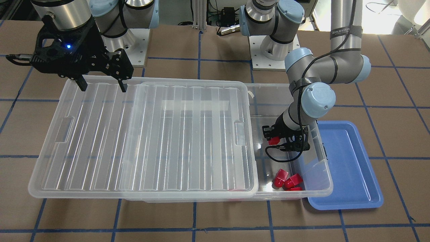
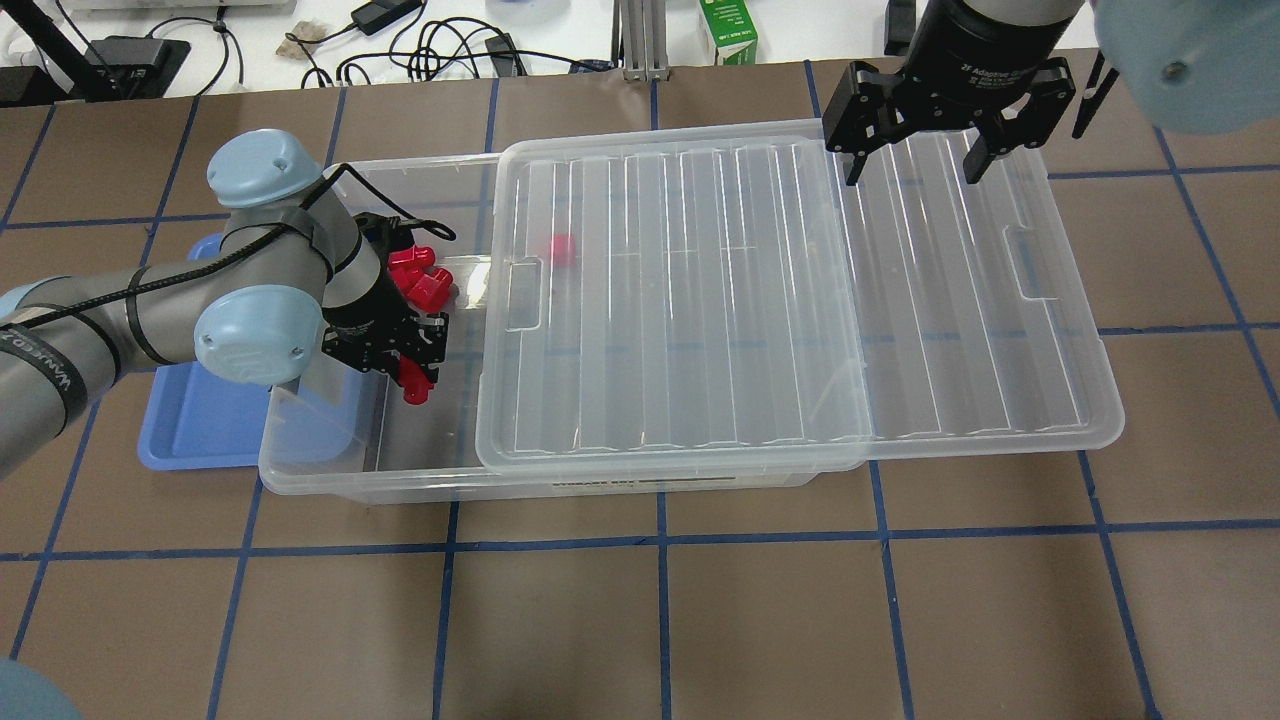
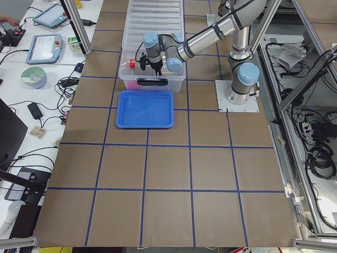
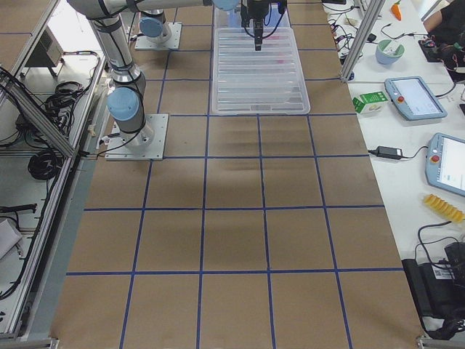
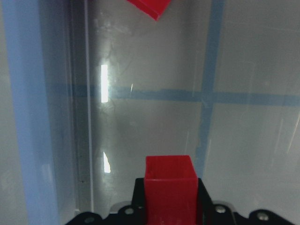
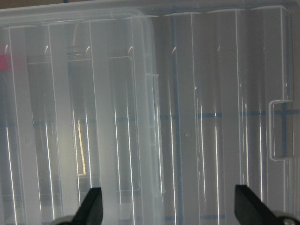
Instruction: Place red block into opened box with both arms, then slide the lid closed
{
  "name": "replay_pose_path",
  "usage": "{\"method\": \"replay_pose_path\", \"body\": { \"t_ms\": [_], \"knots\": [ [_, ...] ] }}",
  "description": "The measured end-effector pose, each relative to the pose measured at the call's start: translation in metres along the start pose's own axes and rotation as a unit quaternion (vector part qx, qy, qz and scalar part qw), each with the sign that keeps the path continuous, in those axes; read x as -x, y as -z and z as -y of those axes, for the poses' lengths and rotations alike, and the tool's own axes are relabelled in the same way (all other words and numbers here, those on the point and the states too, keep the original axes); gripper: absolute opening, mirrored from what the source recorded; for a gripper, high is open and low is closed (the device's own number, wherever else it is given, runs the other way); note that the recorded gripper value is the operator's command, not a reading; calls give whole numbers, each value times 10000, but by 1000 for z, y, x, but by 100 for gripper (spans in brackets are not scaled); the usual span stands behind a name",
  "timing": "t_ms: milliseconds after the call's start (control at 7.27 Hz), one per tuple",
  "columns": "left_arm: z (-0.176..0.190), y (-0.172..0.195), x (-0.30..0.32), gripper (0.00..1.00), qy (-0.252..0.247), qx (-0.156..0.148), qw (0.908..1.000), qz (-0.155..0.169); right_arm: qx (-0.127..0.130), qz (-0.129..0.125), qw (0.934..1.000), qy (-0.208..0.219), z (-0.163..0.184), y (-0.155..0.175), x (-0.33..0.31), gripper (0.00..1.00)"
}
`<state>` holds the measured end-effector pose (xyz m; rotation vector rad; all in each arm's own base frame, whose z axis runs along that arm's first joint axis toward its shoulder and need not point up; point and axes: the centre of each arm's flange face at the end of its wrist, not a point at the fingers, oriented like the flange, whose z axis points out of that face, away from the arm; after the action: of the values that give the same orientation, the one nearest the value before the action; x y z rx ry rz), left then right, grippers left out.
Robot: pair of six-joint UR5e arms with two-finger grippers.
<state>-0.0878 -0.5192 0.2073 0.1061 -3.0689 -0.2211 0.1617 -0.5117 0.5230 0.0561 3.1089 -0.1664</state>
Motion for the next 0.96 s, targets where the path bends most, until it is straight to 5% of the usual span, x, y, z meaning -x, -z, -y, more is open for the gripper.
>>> {"method": "replay_pose_path", "body": {
  "t_ms": [413, 963],
  "knots": [
    [4, 26, -1, 100, -44, -303, 9995, 26, -35, 2, 10000, -4, 1, 0, 0, 100],
    [-11, 162, -17, 100, -100, -510, 9986, 25, -18, -2, 10000, -13, 1, -1, -2, 100]
  ]
}}
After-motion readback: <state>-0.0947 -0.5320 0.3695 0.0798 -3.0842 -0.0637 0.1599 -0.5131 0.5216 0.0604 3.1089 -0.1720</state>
